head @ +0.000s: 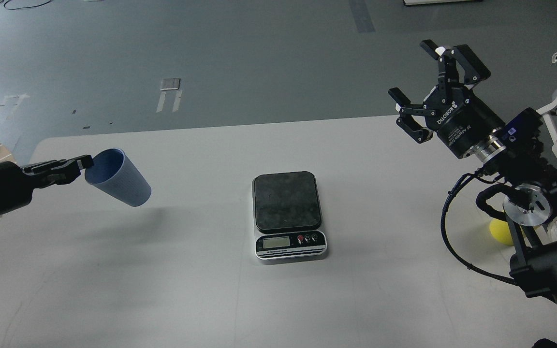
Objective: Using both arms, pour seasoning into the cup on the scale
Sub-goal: 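Lift the blue cup with the left gripper and carry it over the scale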
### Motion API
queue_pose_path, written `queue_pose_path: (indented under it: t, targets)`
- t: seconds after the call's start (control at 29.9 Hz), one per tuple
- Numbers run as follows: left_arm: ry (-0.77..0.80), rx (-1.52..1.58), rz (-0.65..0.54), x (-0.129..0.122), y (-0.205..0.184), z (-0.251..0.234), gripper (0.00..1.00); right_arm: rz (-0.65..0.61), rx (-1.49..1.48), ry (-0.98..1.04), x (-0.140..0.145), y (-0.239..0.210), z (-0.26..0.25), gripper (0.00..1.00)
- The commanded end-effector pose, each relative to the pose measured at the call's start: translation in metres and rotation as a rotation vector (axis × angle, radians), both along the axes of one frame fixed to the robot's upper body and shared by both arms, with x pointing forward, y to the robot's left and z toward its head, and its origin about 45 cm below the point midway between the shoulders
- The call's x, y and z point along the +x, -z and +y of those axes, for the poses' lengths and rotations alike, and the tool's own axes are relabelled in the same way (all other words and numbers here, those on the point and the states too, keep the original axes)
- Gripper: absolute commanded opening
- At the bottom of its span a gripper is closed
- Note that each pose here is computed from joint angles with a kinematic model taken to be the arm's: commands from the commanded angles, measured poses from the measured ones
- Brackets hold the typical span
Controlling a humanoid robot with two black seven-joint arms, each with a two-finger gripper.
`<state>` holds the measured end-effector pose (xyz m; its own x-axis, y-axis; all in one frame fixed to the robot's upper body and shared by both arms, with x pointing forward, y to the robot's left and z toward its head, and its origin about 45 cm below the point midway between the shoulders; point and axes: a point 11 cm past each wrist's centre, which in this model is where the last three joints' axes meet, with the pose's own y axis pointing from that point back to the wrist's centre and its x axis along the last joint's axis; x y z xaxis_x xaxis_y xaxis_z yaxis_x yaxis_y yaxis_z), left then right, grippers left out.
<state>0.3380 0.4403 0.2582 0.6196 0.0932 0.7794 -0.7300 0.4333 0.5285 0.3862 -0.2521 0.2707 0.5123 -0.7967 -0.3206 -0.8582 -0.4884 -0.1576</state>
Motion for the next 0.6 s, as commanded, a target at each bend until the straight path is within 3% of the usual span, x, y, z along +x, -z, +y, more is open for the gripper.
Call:
queue_pose_path:
  t: [0.0, 0.57]
  targets:
    - [0.075, -0.045, 0.008, 0.012, -0.007, -0.032, 0.0, 0.0, -0.006, 0.006, 0.0, 0.0, -0.004, 1.0]
    - [0.353, -0.088, -0.073, 0.047, 0.003, -0.156, 0.0, 0.002, -0.005, 0.019, 0.0, 0.001, -0.009, 1.0]
